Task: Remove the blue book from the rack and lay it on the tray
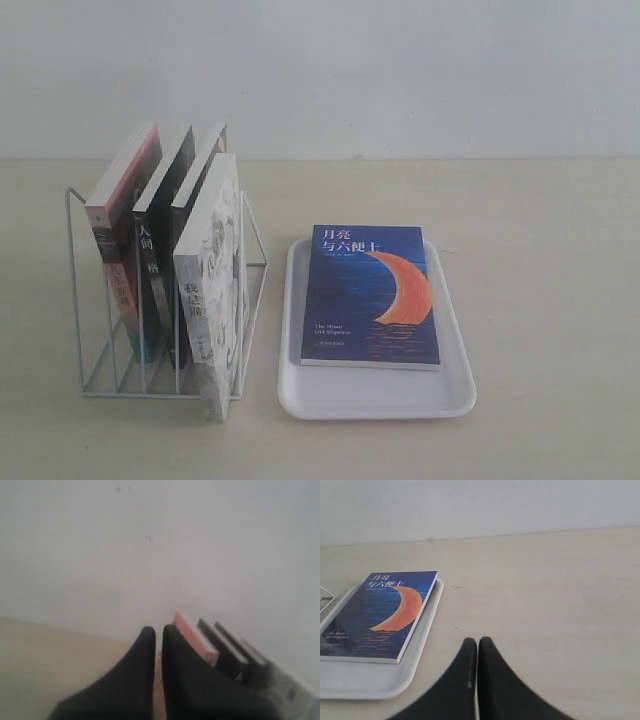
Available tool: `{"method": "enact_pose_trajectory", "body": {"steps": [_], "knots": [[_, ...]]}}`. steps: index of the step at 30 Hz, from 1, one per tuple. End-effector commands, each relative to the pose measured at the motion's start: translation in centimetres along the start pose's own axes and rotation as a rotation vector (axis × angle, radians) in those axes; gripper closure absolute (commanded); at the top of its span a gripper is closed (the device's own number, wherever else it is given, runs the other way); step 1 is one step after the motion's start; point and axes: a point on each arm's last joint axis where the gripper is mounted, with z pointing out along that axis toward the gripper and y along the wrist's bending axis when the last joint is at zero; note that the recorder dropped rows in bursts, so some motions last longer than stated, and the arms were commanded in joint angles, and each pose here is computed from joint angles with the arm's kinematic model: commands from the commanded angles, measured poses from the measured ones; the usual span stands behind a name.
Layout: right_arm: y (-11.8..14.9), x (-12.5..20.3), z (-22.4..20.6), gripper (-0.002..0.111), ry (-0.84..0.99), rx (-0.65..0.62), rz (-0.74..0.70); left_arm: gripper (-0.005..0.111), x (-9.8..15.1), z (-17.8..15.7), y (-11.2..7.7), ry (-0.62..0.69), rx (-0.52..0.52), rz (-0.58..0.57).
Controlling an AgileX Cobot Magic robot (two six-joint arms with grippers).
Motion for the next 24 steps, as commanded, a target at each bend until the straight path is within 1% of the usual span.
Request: {"method": "enact_pose_trajectory", "body": {"steps": [1,2,4,6,24], "knots": [[0.0,-0.1,0.0,0.108,-0.014,0.004,-0.002,0.102,1.3,-0.2,1.0,0.136,-0.121,0.159],[0.0,-0.2,0.0,0.108,-0.016,0.004,-0.002,0.102,1.8,-0.3,1.4,0.192,-0.176,0.213],[0.0,-0.1,0.0,0.108,-0.014,0.004,-0.002,0.102,2.4,-0.5,1.9,0.264,-0.238,0.218],[0.0,-0.1,0.0,0.108,-0.014,0.004,-0.002,0.102,2.8,-0.7,2.1,0.317,-0.264,0.212],[0.0,-0.1,0.0,0.108,-0.014,0.004,-0.002,0.102,2.8,-0.7,2.1,0.320,-0.265,0.212]]}}
